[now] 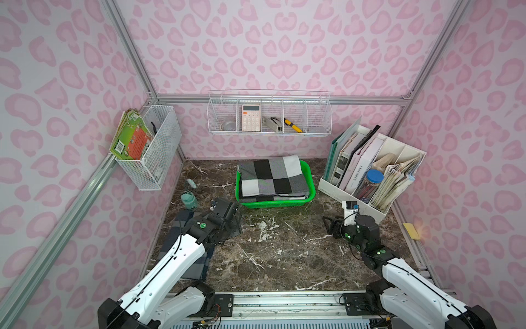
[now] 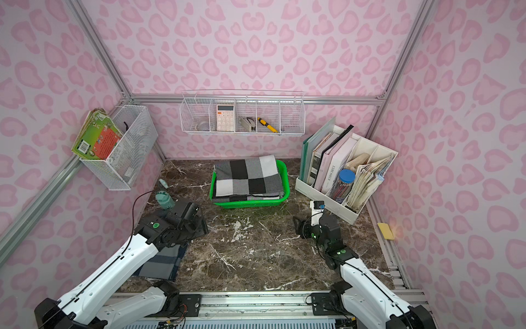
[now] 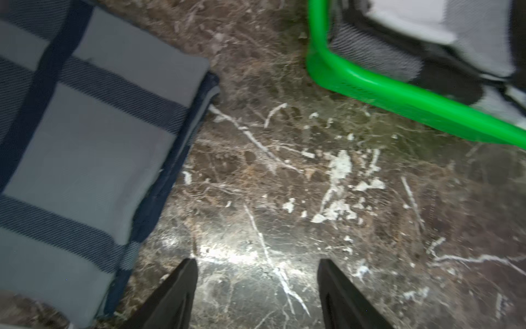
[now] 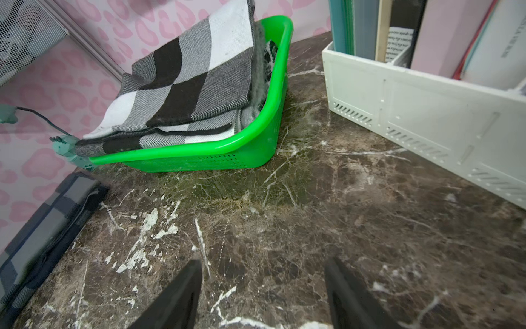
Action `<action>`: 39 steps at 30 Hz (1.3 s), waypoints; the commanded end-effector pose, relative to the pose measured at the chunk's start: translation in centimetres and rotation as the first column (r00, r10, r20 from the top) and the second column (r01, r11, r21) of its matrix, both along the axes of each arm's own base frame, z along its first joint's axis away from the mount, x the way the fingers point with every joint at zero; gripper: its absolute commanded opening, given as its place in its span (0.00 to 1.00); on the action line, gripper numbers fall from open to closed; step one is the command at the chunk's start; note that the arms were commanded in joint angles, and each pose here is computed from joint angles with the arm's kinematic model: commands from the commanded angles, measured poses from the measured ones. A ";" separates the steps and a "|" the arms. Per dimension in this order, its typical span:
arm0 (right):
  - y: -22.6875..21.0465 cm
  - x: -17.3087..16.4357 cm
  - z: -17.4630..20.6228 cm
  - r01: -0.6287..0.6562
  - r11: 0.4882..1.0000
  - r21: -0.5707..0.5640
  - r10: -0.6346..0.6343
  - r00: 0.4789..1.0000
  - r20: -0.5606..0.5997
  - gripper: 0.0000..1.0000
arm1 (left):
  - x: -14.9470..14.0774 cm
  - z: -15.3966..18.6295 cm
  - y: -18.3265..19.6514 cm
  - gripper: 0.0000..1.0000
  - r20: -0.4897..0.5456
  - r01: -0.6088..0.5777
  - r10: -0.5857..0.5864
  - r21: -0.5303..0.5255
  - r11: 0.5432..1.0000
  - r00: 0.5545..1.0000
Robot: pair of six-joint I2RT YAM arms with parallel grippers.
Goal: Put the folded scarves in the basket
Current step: Move the scarf to the center of the board.
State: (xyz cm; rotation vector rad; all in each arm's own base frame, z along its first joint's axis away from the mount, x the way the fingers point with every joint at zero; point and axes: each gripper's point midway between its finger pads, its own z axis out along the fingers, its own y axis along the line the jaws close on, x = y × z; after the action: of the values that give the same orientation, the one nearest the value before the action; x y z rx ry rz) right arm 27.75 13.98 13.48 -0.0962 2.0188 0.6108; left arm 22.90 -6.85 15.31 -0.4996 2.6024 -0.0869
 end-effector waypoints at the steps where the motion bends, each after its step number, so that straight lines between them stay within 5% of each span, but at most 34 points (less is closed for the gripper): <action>1: -0.6 0.4 1.2 0.056 0.998 -0.004 -0.055 0.993 0.108 0.71 | -0.7 -0.7 2.4 0.75 -0.017 -0.101 0.102 0.070 0.992 0.995; 24: -1.6 -0.3 1.3 0.088 0.995 0.042 -0.094 0.982 0.167 0.72 | 4.6 -8.0 7.5 0.73 -0.165 -0.335 0.340 0.061 0.940 0.926; 31: -1.9 -0.8 1.8 0.086 0.994 0.069 -0.098 0.974 0.205 0.74 | 5.3 -10.1 7.2 0.54 -0.276 -0.343 0.345 0.055 0.938 0.897; 39: -1.7 -0.3 1.1 0.088 0.995 0.043 -0.094 0.980 0.177 0.74 | 5.3 -12.2 7.7 0.48 -0.305 -0.383 0.383 0.063 0.922 0.872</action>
State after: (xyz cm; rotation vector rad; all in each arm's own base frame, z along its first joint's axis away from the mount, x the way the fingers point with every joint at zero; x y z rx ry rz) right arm 27.03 12.18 13.65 -0.0350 1.8570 0.5591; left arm 28.34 0.54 3.36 -1.0697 2.7503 0.1275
